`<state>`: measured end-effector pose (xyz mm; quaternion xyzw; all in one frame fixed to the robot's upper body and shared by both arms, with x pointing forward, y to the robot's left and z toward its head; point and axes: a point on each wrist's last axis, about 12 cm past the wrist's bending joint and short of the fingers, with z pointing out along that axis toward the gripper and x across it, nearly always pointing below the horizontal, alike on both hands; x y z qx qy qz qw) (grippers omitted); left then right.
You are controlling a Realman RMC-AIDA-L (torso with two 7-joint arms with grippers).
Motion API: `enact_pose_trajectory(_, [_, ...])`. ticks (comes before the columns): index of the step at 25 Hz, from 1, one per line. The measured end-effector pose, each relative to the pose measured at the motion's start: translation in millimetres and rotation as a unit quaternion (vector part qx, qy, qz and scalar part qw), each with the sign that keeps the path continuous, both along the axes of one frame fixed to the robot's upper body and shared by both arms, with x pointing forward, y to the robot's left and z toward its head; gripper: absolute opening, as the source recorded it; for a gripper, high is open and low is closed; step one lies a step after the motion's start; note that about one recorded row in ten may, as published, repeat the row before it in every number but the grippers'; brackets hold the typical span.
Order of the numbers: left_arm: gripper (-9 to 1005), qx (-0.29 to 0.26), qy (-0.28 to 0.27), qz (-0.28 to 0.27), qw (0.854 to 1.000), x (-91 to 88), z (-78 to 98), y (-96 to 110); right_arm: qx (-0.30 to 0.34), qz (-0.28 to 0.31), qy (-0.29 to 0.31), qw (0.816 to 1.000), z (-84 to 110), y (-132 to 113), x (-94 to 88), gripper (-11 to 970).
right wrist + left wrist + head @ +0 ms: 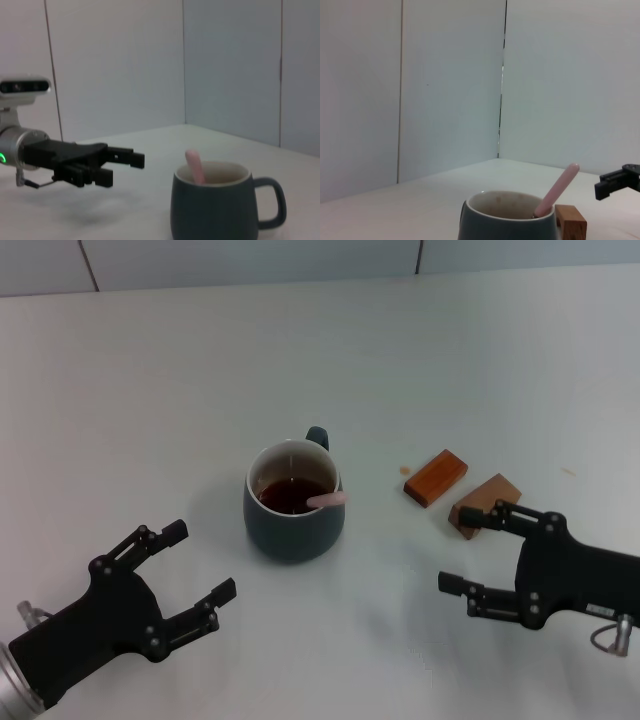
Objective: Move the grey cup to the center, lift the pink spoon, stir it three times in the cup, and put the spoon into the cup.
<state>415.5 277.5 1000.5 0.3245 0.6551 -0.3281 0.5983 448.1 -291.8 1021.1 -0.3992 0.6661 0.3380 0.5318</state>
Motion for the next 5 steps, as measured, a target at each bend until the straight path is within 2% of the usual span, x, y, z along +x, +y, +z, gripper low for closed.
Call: enact_pose_trajectory(5, [866, 0.005, 0.002, -0.002, 1.000, 3.6, -0.8, -2.0, -0.012, -0.004, -0.004, 1.000, -9.2, 2.3, -6.3, 781])
